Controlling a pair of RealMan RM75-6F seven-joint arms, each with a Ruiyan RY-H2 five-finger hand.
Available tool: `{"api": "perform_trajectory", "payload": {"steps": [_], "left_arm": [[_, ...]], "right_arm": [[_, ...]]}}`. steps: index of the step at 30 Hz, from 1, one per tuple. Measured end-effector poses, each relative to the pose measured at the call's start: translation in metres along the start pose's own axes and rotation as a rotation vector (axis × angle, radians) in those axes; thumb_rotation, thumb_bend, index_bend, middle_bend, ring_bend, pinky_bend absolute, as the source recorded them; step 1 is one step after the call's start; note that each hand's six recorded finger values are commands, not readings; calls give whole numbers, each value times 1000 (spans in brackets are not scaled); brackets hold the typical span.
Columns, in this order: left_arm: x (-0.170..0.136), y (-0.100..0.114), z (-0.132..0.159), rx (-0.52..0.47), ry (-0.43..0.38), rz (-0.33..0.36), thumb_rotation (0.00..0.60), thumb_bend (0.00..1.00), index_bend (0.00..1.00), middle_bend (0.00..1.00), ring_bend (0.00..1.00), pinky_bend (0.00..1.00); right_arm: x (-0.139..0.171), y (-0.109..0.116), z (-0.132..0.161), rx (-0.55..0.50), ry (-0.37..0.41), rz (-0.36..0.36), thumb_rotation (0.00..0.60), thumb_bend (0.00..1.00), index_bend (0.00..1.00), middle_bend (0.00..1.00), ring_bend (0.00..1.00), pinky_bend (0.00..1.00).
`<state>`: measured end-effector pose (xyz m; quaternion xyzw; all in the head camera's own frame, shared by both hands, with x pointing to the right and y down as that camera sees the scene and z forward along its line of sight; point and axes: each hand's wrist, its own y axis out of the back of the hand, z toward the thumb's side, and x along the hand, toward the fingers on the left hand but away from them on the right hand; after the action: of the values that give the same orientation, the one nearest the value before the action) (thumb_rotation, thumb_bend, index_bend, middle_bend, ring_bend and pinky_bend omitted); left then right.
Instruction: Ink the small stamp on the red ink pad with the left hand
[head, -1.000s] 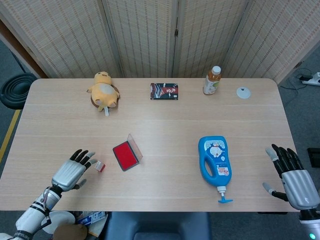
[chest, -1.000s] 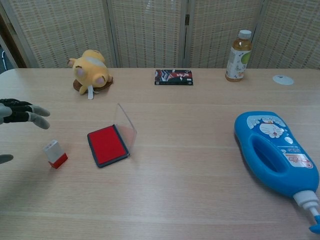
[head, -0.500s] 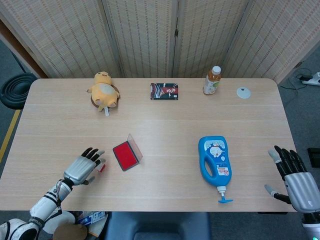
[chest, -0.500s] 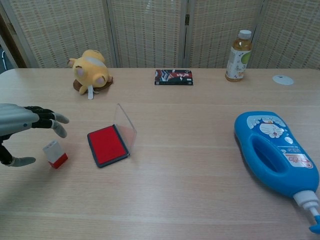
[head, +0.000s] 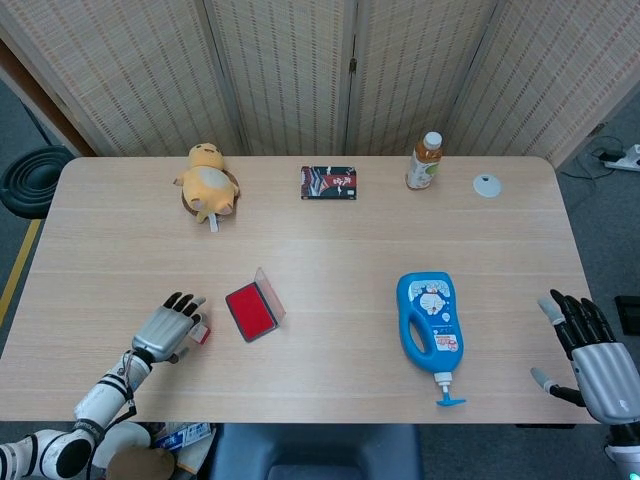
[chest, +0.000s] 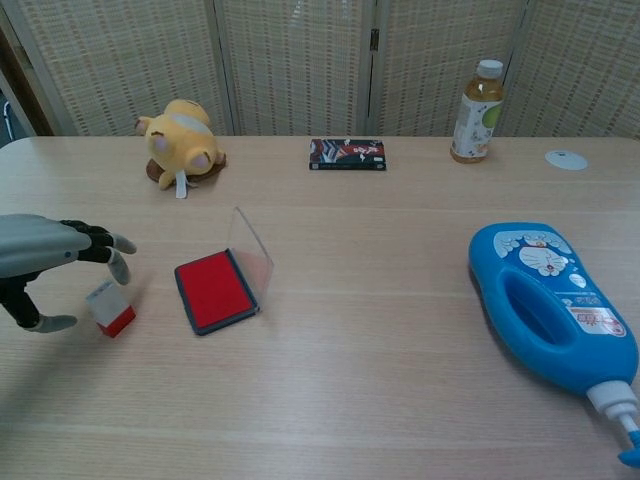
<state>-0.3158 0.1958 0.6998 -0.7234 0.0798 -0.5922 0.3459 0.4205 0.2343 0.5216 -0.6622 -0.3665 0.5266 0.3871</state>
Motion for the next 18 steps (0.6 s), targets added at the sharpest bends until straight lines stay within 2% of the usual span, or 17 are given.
{"api": "perform_trajectory", "payload": {"steps": [11, 18], "left_arm": [[4, 4, 8, -8, 40, -25, 600, 327, 251, 0, 0, 0], [7, 5, 8, -12, 54, -31, 600, 328, 292, 0, 0, 0]], "right_arm": [[3, 4, 0, -8, 9, -13, 600, 187, 0, 0, 0, 0], [4, 5, 1, -8, 11, -18, 600, 187, 0, 0, 0, 0]]}}
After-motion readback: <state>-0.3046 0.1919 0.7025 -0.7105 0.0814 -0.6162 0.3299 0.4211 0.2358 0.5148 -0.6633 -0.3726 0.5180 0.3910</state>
